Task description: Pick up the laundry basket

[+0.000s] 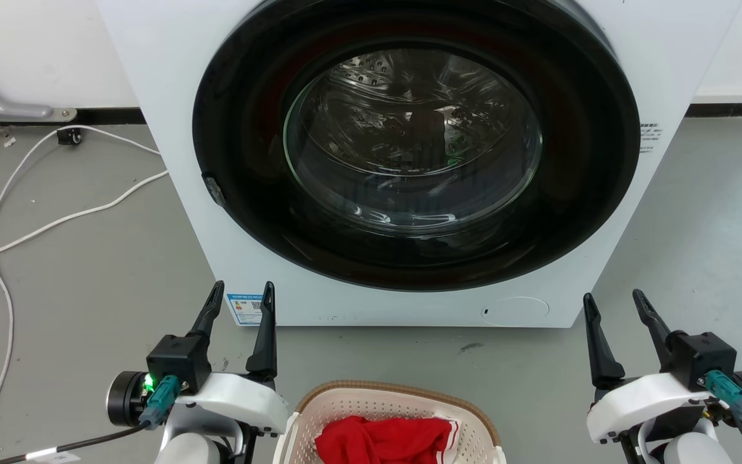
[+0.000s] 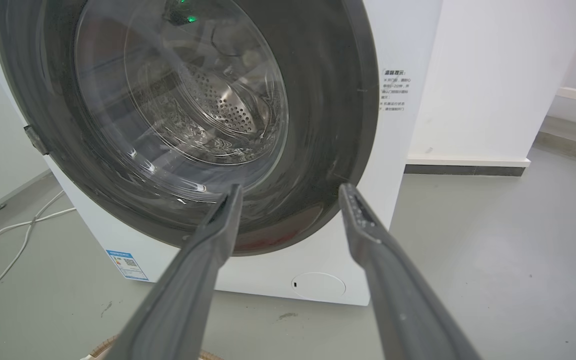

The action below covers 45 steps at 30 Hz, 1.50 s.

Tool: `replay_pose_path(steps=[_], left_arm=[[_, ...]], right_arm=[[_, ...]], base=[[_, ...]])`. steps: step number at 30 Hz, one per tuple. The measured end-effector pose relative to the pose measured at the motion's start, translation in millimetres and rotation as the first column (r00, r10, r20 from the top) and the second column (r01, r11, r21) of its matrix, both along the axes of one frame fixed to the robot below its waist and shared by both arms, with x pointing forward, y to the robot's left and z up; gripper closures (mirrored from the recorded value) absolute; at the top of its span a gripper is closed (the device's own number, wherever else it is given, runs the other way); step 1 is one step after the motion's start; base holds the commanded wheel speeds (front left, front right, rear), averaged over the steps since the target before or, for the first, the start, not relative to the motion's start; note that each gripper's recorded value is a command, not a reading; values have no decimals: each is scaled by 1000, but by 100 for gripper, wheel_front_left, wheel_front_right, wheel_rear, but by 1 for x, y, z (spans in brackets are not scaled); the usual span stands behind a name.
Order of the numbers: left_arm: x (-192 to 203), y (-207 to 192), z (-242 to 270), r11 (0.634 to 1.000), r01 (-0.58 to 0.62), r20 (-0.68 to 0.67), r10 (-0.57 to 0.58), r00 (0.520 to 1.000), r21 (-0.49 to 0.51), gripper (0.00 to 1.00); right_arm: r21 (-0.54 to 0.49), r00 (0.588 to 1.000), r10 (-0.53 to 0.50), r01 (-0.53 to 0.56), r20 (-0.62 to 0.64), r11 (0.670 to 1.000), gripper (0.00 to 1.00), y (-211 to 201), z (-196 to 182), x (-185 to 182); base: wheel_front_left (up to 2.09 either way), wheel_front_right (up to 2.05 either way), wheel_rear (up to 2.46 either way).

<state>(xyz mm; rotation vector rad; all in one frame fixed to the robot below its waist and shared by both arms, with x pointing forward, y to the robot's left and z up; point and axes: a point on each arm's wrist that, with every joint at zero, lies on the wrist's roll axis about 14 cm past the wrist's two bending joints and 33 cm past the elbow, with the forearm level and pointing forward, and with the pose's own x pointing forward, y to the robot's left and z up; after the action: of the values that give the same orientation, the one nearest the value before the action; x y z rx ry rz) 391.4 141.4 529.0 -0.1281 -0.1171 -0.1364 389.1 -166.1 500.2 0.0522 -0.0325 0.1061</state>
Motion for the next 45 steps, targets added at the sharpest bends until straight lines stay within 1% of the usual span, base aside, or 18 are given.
replay_pose_path(steps=[18, 33, 38, 41, 45], left_arm=[[-1, -3, 2, 994, 1, 34, -5, 999, 108, 0], [0, 0, 0, 994, -13, 30, 10, 1000, 107, 0], [3, 0, -8, 994, -8, 7, 8, 1000, 109, 0], [12, 1, -13, 993, -5, -10, 6, 1000, 116, 0], [22, 2, -35, 993, 7, -77, 2, 997, 121, 0]], right_arm=[[-97, 1000, 9, -6, 30, 995, 0, -1, 3, 2], [-83, 1000, -1, 3, 26, 997, 0, -3, 1, 3], [-76, 1000, 0, -1, -10, 997, 0, -3, -10, 5], [-73, 999, 6, -9, -36, 997, 0, -1, -18, 12], [-65, 994, 15, -22, -104, 998, 0, 3, -39, 19]], base=[[0, 0, 0], [0, 0, 0], [0, 0, 0], [0, 0, 0], [0, 0, 0]])
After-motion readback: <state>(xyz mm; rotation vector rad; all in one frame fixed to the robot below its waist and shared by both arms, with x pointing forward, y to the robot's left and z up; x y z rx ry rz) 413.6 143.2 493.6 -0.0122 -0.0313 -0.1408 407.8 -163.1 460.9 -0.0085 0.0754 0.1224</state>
